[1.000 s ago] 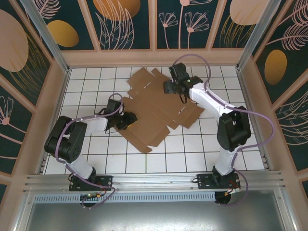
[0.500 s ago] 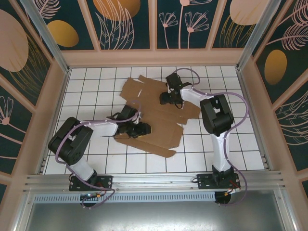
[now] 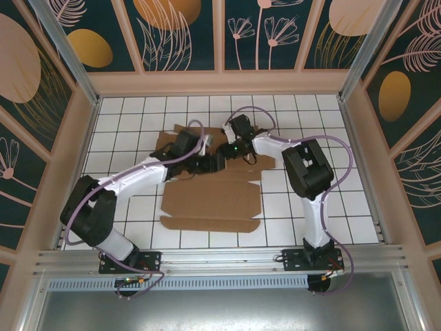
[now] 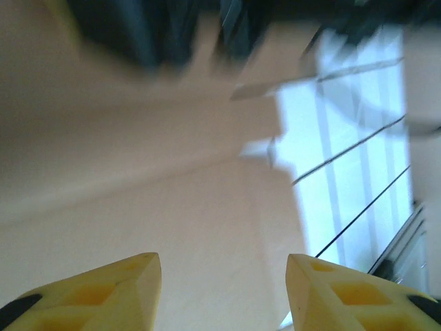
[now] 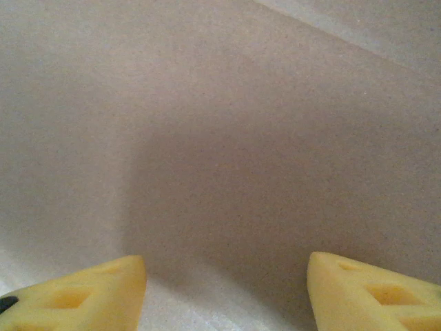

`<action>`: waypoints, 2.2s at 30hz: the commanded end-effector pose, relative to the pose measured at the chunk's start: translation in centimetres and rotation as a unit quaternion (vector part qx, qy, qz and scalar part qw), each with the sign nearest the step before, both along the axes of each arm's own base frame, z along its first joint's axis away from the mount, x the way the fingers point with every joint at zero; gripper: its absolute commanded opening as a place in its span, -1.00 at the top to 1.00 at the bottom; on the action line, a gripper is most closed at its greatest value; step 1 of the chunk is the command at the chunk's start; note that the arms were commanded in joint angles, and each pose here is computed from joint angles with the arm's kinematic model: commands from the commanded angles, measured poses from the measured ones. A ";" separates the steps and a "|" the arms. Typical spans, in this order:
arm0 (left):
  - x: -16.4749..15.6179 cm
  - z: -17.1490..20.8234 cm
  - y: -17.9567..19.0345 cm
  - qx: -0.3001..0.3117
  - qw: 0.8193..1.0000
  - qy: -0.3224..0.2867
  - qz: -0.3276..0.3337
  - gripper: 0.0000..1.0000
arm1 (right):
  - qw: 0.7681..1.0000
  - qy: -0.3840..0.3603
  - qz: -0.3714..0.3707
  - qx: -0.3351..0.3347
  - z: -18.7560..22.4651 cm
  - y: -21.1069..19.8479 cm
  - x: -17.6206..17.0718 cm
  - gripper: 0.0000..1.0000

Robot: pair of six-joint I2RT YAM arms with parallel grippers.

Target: Fold the paper box

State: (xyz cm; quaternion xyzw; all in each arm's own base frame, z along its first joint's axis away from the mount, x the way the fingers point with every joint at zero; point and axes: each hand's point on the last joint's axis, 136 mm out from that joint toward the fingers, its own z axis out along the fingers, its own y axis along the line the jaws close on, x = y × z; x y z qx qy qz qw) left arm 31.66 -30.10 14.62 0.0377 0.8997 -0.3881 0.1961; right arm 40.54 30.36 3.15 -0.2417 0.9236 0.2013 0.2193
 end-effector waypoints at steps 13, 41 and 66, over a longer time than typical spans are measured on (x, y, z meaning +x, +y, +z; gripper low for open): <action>11.2 -5.3 2.4 0.038 0.991 0.064 0.115 0.75 | 0.974 -0.035 -0.083 0.209 13.0 -5.0 3.2 -0.09; 9.7 -14.1 5.0 0.090 0.975 0.139 0.148 0.78 | 0.954 0.072 -0.278 0.083 1.8 -11.4 10.6 -0.11; 9.5 -14.1 4.5 0.081 0.976 0.146 0.140 0.78 | 0.971 -0.015 -0.201 -0.131 -0.2 -3.8 10.8 0.77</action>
